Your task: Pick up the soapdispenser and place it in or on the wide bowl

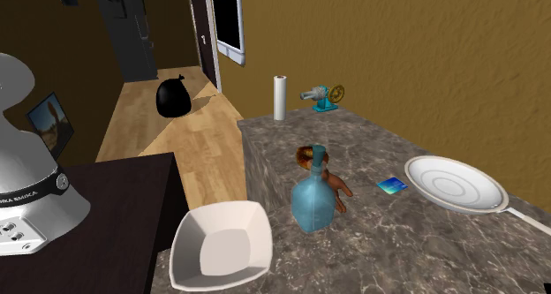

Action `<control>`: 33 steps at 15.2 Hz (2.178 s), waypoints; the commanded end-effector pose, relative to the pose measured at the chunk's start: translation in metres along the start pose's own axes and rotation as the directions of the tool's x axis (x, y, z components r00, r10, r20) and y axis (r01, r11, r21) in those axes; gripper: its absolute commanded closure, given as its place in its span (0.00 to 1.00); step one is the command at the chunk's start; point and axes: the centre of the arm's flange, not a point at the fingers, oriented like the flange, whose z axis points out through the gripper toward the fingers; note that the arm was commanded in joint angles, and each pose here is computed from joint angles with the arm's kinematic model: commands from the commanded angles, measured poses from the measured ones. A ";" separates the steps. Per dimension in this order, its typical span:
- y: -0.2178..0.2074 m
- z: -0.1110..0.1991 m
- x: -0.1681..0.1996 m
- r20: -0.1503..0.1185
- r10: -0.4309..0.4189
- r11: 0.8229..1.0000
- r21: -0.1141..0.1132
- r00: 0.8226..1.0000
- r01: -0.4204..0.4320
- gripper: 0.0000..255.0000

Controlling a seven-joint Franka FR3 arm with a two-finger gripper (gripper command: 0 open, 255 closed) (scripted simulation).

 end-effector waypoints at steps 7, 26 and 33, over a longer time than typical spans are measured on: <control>0.020 0.038 0.064 -0.013 0.024 1.000 0.003 1.000 -0.024 0.00; 0.093 0.155 0.268 -0.052 0.098 0.995 0.012 0.994 -0.098 0.00; 0.123 0.196 0.343 -0.067 0.126 0.992 0.017 0.990 -0.125 0.00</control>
